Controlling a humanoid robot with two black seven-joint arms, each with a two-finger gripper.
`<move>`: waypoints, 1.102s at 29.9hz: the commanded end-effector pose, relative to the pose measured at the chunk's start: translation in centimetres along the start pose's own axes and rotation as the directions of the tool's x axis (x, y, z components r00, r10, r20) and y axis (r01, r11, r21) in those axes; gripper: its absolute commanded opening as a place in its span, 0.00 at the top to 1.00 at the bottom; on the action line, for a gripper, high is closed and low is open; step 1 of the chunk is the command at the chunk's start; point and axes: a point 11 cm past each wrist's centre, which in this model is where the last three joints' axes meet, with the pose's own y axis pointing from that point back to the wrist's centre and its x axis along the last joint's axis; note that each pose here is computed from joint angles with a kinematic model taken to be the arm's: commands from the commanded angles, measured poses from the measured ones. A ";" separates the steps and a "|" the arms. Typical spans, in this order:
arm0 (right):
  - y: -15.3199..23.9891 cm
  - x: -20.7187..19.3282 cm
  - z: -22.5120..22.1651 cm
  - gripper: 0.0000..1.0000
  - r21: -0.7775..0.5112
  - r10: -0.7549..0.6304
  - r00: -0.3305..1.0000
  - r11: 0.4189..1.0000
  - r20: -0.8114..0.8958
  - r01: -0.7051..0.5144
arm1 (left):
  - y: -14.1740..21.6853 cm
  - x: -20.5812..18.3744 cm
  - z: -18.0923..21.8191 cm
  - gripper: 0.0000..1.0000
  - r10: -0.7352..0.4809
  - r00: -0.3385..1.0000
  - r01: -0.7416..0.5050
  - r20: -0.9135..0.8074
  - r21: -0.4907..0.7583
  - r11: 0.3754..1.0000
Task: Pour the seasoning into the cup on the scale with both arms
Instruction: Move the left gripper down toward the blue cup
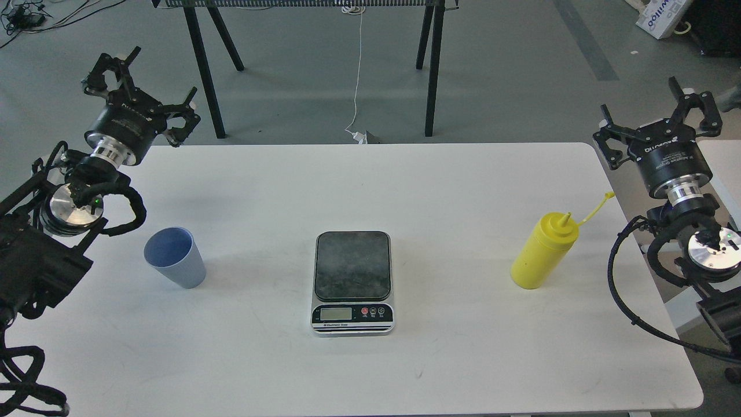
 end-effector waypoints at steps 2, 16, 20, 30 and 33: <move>0.1 0.1 -0.2 0.00 0.002 0.002 1.000 1.000 -0.003 -0.002 | -0.2 -0.4 0.5 0.00 -0.017 1.000 0.016 -0.015 -0.025 1.000; 1.9 1.9 -1.2 0.00 0.009 0.049 0.999 0.999 -0.021 -0.049 | 5.9 0.2 5.3 0.00 -0.079 0.965 0.069 0.249 0.048 0.996; 2.5 2.2 -0.7 0.00 0.002 0.056 0.998 0.998 -0.012 -0.056 | 7.8 0.2 7.6 0.00 -0.106 0.894 0.091 0.435 0.056 0.994; 2.4 1.8 -1.2 0.00 0.026 0.044 0.999 0.999 0.005 -0.044 | 10.0 -2.3 10.9 0.02 -0.251 0.631 0.112 0.734 0.234 0.966; 2.4 1.8 -1.3 0.00 0.028 0.044 0.999 0.999 0.006 -0.044 | 10.8 -3.1 9.9 0.02 -0.324 0.559 0.114 0.763 0.316 0.942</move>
